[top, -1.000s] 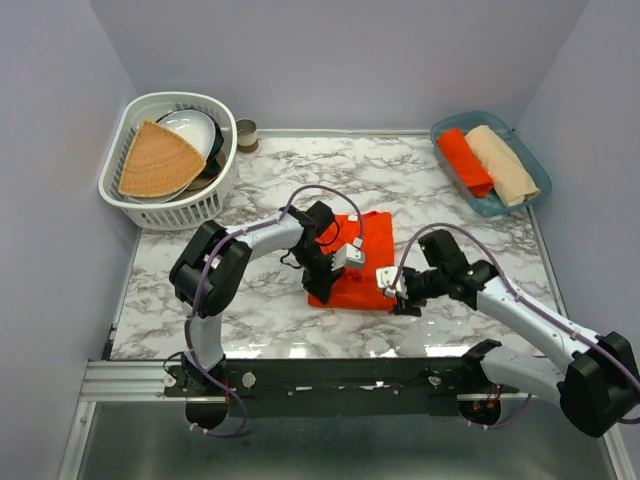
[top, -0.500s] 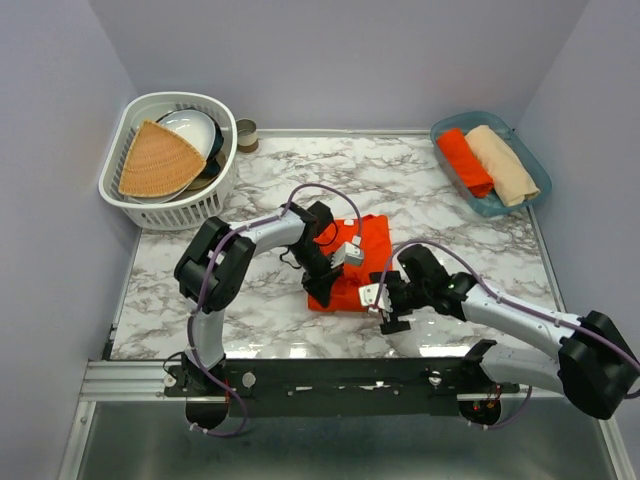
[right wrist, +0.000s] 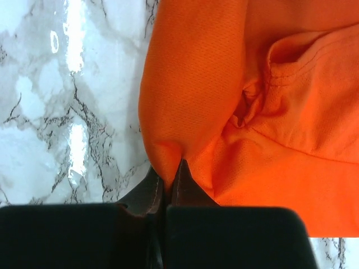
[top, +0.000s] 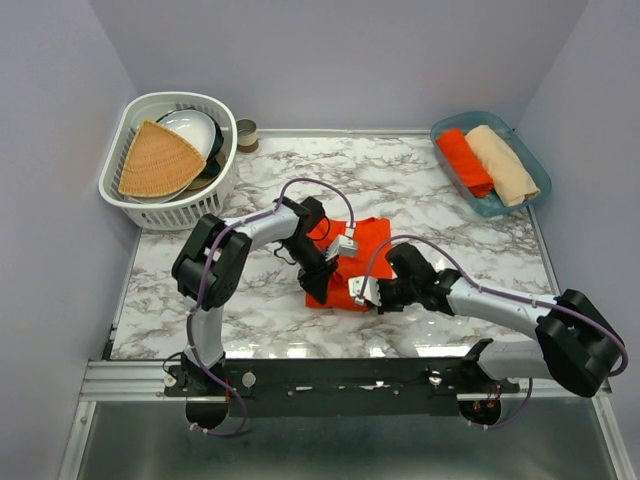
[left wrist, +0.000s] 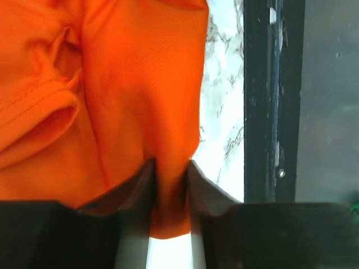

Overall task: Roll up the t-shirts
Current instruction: Roll the T-shirt to the center of the board.

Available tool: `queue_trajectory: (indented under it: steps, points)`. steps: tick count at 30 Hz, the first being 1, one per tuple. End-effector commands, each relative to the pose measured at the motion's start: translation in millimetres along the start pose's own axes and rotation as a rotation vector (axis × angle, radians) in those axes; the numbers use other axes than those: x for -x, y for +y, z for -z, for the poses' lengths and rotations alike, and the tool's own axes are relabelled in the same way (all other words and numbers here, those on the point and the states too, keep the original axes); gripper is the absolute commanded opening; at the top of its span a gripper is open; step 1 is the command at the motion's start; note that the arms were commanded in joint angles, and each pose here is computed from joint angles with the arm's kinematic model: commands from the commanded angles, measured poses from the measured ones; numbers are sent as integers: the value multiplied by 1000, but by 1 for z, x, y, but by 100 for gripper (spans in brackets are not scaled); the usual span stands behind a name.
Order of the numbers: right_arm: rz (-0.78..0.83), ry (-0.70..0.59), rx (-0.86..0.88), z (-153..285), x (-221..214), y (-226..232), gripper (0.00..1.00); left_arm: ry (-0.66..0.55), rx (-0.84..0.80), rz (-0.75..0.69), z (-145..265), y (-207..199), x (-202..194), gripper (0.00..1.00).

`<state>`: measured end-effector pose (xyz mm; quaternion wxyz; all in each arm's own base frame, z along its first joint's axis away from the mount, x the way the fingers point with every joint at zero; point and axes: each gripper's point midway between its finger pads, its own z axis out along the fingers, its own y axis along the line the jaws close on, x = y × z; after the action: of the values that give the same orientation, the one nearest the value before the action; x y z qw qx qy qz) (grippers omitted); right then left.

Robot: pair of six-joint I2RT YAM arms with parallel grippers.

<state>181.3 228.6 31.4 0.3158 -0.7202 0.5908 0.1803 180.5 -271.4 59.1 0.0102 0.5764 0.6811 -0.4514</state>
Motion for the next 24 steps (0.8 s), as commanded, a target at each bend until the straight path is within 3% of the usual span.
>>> queue_trajectory:
  steps: [1,5,9,10,11,24]
  points:
    - [-61,5,25,3,6,-2,2,-72,110,-65,28,-5,12,46]
    - [-145,-12,135,4,10,8,1,-67,252,-190,51,-11,15,55]
    - [-217,6,208,4,3,15,1,-81,299,-220,48,-9,8,59]
    - [-224,7,206,4,1,14,1,-84,312,-213,47,-7,7,71]
    - [-222,5,204,5,1,13,1,-90,327,-208,47,-6,7,98]
    - [-254,0,206,6,2,9,3,-135,431,-138,24,23,3,98]
